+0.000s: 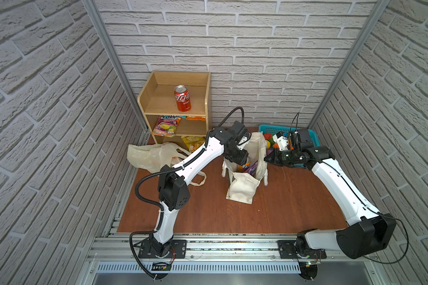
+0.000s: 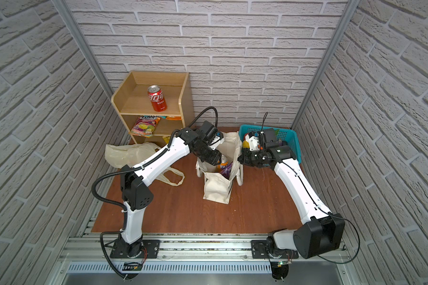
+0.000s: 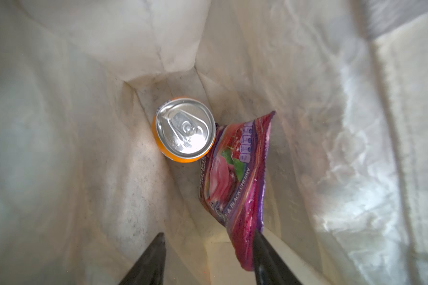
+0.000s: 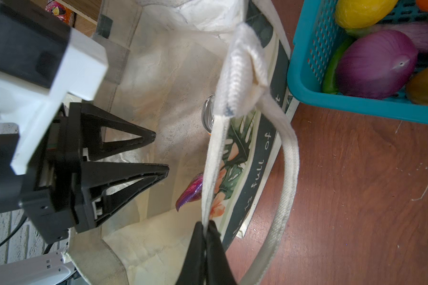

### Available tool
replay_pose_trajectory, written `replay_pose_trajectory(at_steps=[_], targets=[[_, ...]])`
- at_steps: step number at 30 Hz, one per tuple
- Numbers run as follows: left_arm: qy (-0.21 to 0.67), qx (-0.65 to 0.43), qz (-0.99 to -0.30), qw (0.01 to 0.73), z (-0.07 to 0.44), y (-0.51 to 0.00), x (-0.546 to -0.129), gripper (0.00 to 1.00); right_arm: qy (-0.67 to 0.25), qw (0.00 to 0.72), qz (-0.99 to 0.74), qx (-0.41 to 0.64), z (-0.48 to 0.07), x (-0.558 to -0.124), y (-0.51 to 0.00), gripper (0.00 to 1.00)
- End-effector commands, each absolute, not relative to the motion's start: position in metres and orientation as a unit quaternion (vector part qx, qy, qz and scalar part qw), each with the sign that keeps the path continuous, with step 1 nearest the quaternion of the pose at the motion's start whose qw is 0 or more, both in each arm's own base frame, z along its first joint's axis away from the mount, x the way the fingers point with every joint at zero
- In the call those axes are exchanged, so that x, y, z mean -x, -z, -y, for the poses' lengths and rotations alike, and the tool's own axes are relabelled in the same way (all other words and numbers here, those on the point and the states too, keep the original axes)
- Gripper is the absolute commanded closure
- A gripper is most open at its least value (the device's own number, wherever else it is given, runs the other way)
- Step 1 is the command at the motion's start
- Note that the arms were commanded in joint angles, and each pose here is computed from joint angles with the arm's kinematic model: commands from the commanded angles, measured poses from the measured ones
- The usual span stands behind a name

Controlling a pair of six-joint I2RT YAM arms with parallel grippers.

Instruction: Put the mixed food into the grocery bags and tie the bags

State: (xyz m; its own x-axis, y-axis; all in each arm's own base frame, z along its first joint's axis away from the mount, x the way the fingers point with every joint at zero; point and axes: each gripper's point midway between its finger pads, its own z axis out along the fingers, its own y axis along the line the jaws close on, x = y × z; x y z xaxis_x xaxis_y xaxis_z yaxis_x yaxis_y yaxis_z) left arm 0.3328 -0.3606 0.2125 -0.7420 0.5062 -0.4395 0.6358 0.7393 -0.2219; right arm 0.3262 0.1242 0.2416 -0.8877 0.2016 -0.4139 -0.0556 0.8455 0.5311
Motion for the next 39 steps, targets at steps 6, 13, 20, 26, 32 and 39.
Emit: replay_pose_trajectory(at_steps=[6, 13, 20, 26, 32, 39], targets=[[0.198, -0.265, -0.864, 0.379, 0.323, -0.353, -0.339, 0.26, -0.277, 0.273, -0.921, -0.022, -0.122, -0.325, -0.267, 0.95], [0.167, -0.206, -0.887, 0.377, 0.274, -0.331, -0.350, 0.20, -0.282, 0.274, -0.919, -0.022, -0.124, -0.326, -0.270, 0.94], [0.170, -0.205, -0.903, 0.336, 0.285, -0.281, -0.361, 0.18, -0.286, 0.269, -0.919, -0.024, -0.125, -0.328, -0.267, 0.94], [0.191, -0.214, -0.906, 0.310, 0.306, -0.254, -0.371, 0.29, -0.284, 0.268, -0.920, -0.022, -0.125, -0.330, -0.266, 0.94], [0.207, -0.217, -0.889, 0.345, 0.313, -0.289, -0.388, 1.00, -0.318, 0.282, -0.905, -0.021, -0.138, -0.358, -0.292, 0.95], [0.210, -0.196, -0.865, 0.411, 0.299, -0.350, -0.420, 1.00, -0.374, 0.317, -0.871, -0.021, -0.158, -0.414, -0.350, 0.94]])
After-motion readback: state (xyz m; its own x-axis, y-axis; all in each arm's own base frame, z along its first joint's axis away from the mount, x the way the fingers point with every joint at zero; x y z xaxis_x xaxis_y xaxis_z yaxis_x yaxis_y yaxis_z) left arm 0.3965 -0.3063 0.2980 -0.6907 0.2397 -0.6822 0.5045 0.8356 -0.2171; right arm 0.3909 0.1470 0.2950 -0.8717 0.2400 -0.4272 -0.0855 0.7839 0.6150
